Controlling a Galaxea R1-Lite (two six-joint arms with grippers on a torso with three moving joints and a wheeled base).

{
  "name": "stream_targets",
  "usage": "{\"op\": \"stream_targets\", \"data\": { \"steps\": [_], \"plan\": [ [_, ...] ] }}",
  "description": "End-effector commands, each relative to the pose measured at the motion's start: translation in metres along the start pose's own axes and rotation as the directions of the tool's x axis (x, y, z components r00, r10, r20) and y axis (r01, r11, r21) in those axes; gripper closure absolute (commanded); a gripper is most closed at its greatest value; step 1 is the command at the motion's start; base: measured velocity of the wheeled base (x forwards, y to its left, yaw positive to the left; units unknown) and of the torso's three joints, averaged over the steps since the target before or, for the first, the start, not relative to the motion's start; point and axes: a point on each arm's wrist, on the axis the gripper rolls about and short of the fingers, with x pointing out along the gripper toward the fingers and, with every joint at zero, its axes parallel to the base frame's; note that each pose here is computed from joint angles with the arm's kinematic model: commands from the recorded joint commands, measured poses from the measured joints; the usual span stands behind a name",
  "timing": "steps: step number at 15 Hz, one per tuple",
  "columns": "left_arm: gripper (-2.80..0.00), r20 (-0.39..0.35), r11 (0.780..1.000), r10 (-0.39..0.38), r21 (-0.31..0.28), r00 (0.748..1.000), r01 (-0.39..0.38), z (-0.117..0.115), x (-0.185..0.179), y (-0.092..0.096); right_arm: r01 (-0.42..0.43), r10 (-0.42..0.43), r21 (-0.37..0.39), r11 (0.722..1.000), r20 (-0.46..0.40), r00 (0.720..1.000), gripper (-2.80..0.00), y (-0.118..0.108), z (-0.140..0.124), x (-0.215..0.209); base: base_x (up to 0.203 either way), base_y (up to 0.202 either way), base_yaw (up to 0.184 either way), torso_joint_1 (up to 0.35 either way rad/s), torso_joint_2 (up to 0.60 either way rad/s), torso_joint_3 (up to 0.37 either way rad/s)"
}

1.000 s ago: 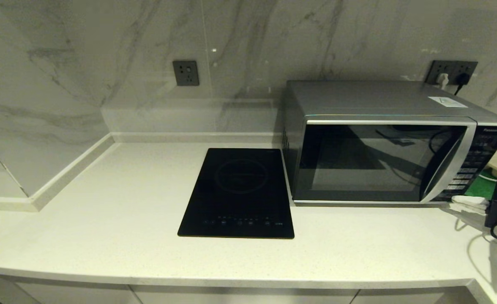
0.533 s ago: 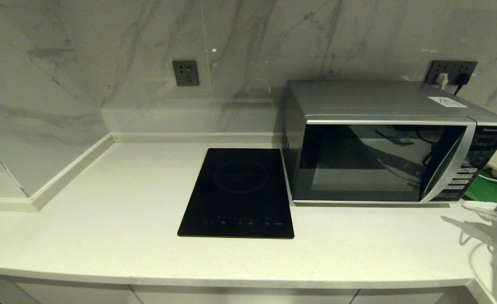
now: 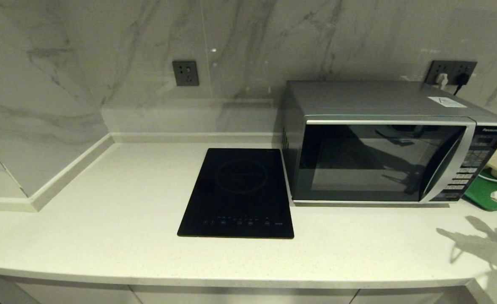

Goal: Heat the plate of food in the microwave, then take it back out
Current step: Open the microwave oven

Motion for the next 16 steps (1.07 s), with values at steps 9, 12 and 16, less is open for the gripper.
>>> {"op": "stream_targets", "data": {
  "steps": [9,12,16],
  "plan": [
    [0.0,0.0,1.0,0.001,-0.001,1.0,-0.001,0.0,0.0,0.0,0.232,-0.227,-0.49,0.841,0.07,0.971,0.0,0.246,-0.125,-0.031,0.0,0.0,0.0,0.0,0.0,0.0],
    [0.0,0.0,1.0,0.001,-0.001,1.0,-0.001,0.0,0.0,0.0,0.18,-0.228,-0.609,0.773,-0.002,0.974,0.0,0.271,-0.172,-0.058,0.0,0.0,0.0,0.0,0.0,0.0],
    [0.0,0.0,1.0,0.001,-0.001,1.0,-0.001,0.0,0.0,0.0,0.34,-0.273,-0.566,0.751,0.203,0.94,0.0,0.251,-0.233,-0.138,0.0,0.0,0.0,0.0,0.0,0.0]
  ]
}}
